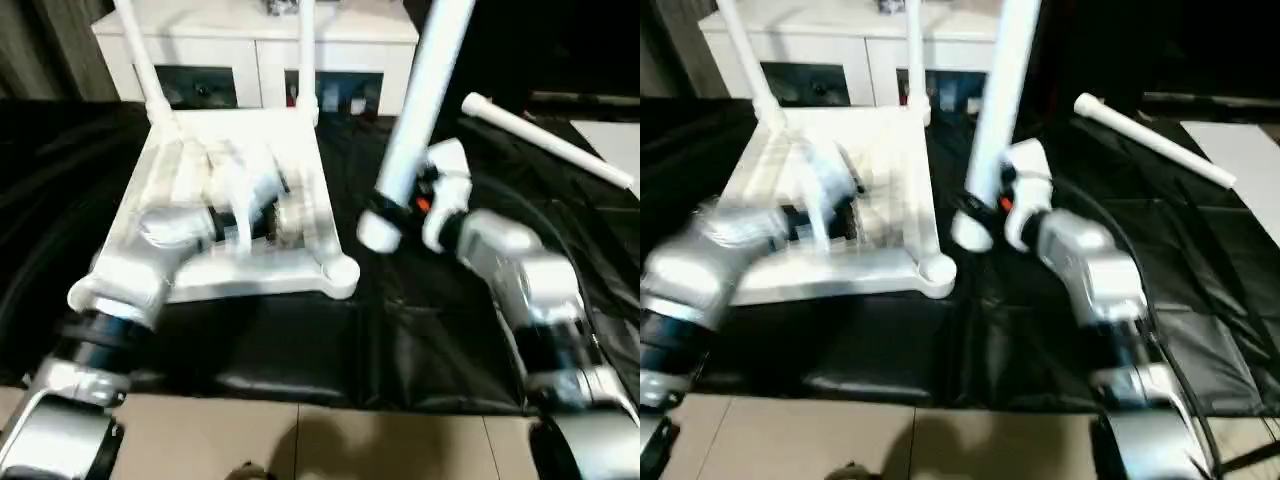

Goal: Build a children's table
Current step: Pick table leg

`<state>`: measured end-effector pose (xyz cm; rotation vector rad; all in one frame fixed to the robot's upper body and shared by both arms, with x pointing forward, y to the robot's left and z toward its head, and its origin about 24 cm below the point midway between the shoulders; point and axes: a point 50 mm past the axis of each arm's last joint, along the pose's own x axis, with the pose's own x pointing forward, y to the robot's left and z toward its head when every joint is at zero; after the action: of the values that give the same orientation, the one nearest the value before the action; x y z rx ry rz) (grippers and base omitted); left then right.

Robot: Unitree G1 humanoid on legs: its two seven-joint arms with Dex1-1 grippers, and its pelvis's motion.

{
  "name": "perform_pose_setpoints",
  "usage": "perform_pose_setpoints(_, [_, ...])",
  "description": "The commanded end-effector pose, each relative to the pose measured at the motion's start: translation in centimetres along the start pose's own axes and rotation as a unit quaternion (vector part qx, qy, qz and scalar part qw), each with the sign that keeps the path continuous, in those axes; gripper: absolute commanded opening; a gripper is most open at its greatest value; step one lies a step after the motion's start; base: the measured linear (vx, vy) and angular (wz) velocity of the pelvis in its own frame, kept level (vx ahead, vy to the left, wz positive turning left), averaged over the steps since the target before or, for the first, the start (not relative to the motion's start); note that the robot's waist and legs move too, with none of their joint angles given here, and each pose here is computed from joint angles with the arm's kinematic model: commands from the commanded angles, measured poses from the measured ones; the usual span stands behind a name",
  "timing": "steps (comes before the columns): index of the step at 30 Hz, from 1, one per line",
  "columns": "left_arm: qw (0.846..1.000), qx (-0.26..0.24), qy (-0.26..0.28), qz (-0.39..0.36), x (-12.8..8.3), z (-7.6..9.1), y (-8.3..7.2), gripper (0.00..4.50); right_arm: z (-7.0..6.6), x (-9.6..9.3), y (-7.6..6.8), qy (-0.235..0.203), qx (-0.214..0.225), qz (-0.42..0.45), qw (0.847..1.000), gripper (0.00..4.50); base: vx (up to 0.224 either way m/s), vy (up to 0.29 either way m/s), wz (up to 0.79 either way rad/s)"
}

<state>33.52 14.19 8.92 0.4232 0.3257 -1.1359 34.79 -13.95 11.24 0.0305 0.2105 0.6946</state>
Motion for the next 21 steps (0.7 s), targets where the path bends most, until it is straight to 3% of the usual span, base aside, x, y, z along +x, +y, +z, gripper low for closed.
perform_pose_setpoints(1, [0.999, 0.012, 0.039, -0.018, 0.0, -1.3, 0.4, 3.48, 0.9, -0.1, 0.4, -0.014, -0.011, 0.013, 1.000, 1.88, 0.000, 0.000, 0.00])
perform_pose_setpoints(6, [0.997, -0.007, 0.064, -0.039, 0.0, -2.8, 0.5, 3.48, 0.8, -0.2, 0.8, -0.014, -0.014, 0.027, 0.999, 1.88, 0.000, 0.000, 0.00])
perform_pose_setpoints(12, [0.995, 0.024, 0.100, 0.007, 0.2, -3.9, 1.8, 3.48, 0.7, -0.4, 1.3, -0.016, -0.014, 0.039, 0.999, 1.88, 0.000, 0.000, 0.00])
perform_pose_setpoints(16, [0.995, -0.021, 0.099, -0.008, -0.1, -3.8, 2.3, 3.48, 0.6, -0.5, 1.8, -0.009, -0.017, 0.058, 0.998, 1.88, 0.000, 0.000, 0.00])
perform_pose_setpoints(21, [0.994, -0.045, 0.102, -0.022, -0.6, -3.8, 2.6, 3.13, 0.7, -0.6, 1.8, -0.009, -0.018, 0.061, 0.998, 1.88, 0.000, 0.000, 0.00])
